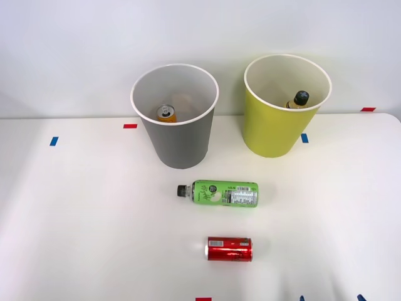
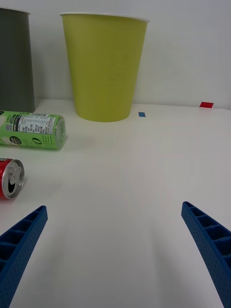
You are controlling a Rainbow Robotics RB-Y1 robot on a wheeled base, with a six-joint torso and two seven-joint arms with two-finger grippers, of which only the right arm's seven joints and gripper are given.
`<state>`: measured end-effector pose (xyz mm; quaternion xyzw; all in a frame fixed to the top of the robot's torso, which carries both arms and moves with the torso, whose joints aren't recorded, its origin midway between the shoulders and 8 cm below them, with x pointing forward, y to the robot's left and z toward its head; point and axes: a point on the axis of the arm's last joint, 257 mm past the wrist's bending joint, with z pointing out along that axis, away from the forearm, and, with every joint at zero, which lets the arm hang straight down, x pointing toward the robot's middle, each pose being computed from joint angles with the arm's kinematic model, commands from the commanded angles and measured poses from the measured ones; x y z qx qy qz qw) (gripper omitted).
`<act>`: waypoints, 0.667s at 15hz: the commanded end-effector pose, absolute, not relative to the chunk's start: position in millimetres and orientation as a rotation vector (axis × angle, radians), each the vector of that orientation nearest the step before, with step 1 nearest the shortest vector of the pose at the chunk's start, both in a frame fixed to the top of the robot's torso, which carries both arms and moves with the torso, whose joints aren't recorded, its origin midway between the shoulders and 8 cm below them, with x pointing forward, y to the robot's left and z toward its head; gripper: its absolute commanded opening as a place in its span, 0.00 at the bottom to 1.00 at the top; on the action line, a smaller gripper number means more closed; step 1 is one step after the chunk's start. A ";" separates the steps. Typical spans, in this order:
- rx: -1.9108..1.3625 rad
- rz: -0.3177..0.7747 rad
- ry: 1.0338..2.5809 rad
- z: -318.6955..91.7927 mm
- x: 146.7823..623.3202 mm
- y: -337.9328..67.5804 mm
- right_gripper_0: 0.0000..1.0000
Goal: Put cans in the gray bin, plastic bottles in the light green bin
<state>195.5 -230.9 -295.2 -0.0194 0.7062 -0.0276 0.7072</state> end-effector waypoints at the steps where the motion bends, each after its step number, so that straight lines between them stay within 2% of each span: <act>1: -0.043 -0.061 1.569 -295.2 195.5 -230.9 0.97; 10: -0.043 -0.061 1.569 -295.2 195.5 -230.9 0.97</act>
